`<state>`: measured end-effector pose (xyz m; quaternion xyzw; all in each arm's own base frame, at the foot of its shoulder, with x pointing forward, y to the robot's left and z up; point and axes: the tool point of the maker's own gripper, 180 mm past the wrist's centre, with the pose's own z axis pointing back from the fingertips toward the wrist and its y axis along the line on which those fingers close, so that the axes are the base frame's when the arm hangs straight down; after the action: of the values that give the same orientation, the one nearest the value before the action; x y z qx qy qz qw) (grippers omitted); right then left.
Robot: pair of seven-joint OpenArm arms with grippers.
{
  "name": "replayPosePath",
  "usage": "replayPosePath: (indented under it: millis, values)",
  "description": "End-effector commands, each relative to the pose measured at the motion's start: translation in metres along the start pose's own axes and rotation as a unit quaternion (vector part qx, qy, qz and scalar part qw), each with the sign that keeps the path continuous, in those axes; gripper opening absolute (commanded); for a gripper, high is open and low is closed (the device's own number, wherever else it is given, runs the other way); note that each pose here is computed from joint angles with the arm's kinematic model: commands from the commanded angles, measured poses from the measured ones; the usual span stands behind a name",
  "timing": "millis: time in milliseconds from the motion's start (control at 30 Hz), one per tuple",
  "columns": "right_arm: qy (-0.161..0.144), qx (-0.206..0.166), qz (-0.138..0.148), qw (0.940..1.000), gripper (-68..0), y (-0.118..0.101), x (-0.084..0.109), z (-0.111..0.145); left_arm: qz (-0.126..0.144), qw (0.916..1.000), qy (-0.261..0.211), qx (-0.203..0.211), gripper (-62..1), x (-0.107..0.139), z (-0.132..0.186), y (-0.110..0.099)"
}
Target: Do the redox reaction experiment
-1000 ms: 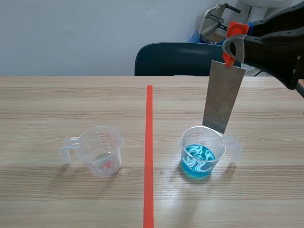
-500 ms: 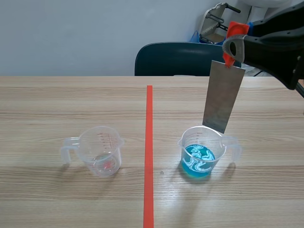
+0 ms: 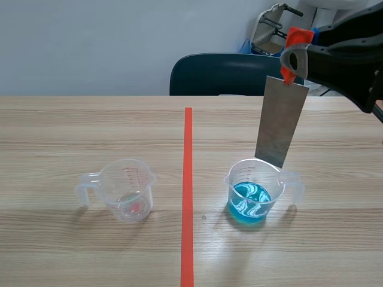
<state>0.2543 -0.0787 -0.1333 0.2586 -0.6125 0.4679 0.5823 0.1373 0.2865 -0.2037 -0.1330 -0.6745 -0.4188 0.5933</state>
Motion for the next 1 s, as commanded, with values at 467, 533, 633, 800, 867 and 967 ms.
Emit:
replayPosePath:
  millis: [467, 533, 633, 800, 867, 967]
  values:
    - [-0.016, 0.007, 0.004, 0.9998, -66.6, 0.0015, 0.0091, -0.0005, 0.000, 0.9999, -0.015, 0.002, 1.4, 0.0054, -0.0027, 0.0005]
    - [-0.017, 0.007, 0.004, 0.9998, -66.6, 0.0015, 0.0094, -0.0005, 0.000, 0.9999, -0.015, 0.002, 1.4, 0.0053, -0.0026, 0.0004]
    - [-0.016, 0.007, 0.004, 0.9998, -66.6, 0.0015, 0.0093, -0.0005, 0.001, 0.9999, -0.012, 0.004, 1.4, 0.0043, -0.0019, 0.0001]
    - [-0.015, 0.007, 0.004, 0.9999, -66.6, 0.0015, 0.0087, -0.0005, 0.001, 0.9999, -0.012, 0.005, 1.4, 0.0042, -0.0017, 0.0000]
    - [-0.015, 0.007, 0.004, 0.9999, -66.6, 0.0015, 0.0087, -0.0005, 0.001, 0.9999, -0.012, 0.005, 1.4, 0.0041, -0.0017, 0.0000]
    - [-0.015, 0.007, 0.004, 0.9998, -66.6, 0.0015, 0.0089, -0.0005, 0.001, 1.0000, -0.006, 0.005, 1.4, 0.0020, -0.0017, -0.0001]
